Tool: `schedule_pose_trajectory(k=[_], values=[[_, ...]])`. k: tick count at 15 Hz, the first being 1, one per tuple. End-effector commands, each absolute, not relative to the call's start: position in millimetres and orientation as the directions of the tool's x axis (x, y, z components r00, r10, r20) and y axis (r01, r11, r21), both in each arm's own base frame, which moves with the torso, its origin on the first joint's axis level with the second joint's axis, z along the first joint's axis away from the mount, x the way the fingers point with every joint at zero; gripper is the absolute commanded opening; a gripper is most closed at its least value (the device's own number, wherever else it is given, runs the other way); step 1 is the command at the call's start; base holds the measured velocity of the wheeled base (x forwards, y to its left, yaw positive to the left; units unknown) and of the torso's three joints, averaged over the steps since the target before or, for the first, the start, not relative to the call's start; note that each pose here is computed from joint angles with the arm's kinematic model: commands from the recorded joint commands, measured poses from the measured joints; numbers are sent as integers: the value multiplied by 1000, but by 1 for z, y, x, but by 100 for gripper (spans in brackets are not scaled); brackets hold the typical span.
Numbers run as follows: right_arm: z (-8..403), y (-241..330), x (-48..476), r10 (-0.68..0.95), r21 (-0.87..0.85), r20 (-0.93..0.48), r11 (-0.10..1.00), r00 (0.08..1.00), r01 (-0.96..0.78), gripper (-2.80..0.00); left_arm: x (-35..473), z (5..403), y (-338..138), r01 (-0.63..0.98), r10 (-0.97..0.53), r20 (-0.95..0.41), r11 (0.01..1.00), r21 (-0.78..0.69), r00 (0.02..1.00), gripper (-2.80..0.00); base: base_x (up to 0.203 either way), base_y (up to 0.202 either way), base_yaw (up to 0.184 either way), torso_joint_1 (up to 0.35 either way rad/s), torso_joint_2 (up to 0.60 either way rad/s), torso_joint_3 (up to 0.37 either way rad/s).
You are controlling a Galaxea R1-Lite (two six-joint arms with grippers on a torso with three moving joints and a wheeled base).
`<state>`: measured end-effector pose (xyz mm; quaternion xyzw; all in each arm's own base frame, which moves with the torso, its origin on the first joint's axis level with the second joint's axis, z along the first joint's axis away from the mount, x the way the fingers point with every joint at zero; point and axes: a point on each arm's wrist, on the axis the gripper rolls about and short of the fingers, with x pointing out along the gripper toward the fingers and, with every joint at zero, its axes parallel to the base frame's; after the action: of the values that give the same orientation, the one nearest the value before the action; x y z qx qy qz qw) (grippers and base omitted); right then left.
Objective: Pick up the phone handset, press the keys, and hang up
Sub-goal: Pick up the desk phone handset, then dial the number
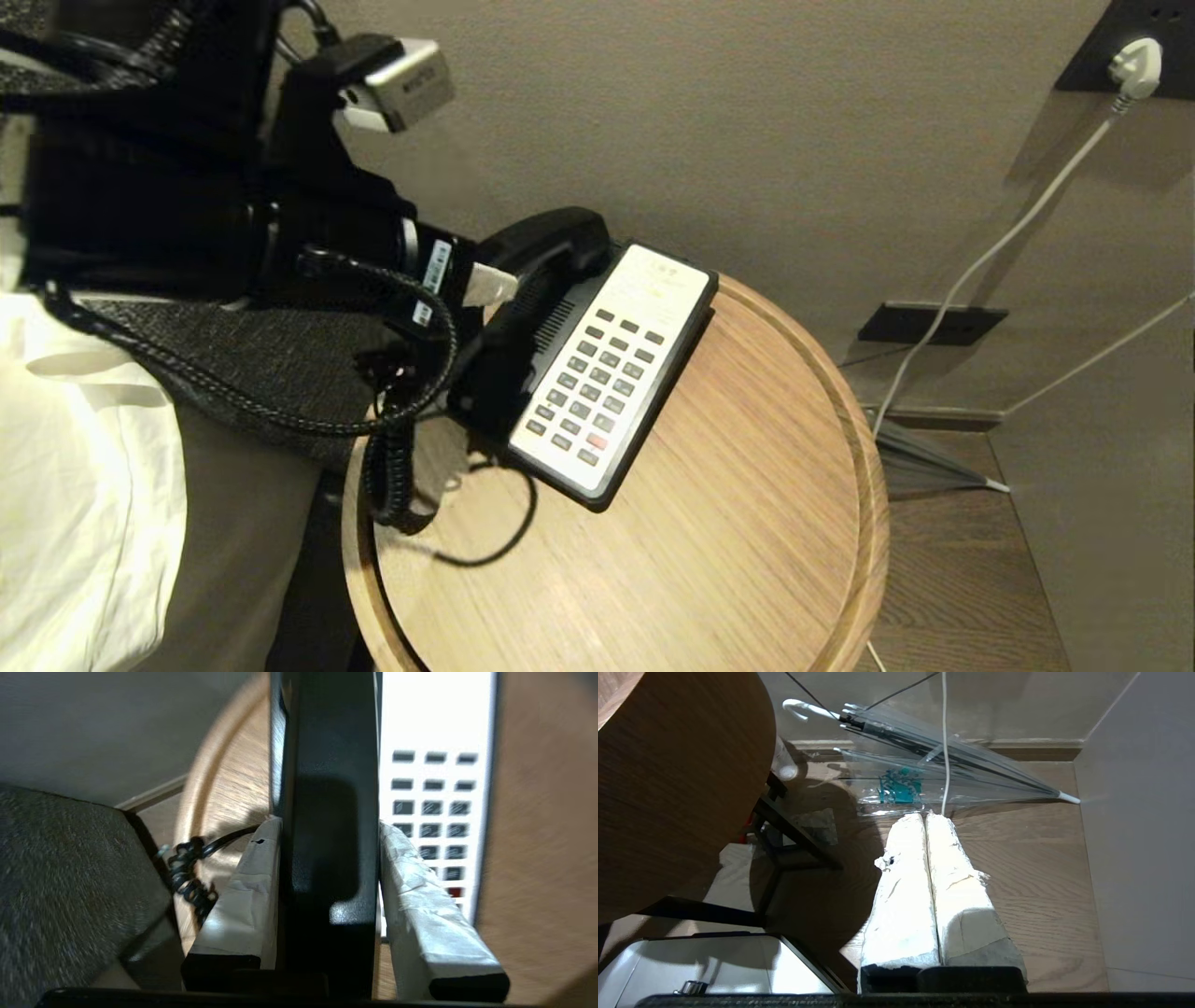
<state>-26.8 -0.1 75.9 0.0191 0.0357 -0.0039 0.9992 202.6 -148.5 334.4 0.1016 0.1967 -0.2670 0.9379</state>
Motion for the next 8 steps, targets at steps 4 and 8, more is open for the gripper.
schedule_pose_trajectory(k=[4,8], values=[[76,0,-27,-6,38,-72,999,997,9,-280,139,383,-98,419,-453,-205,888,-190,868,-280,0,0,0,0,0,0],[75,0,-27,2,20,-74,1000,997,0,-280,81,381,-55,380,-457,-111,832,-404,882,-280,0,0,0,0,0,0]])
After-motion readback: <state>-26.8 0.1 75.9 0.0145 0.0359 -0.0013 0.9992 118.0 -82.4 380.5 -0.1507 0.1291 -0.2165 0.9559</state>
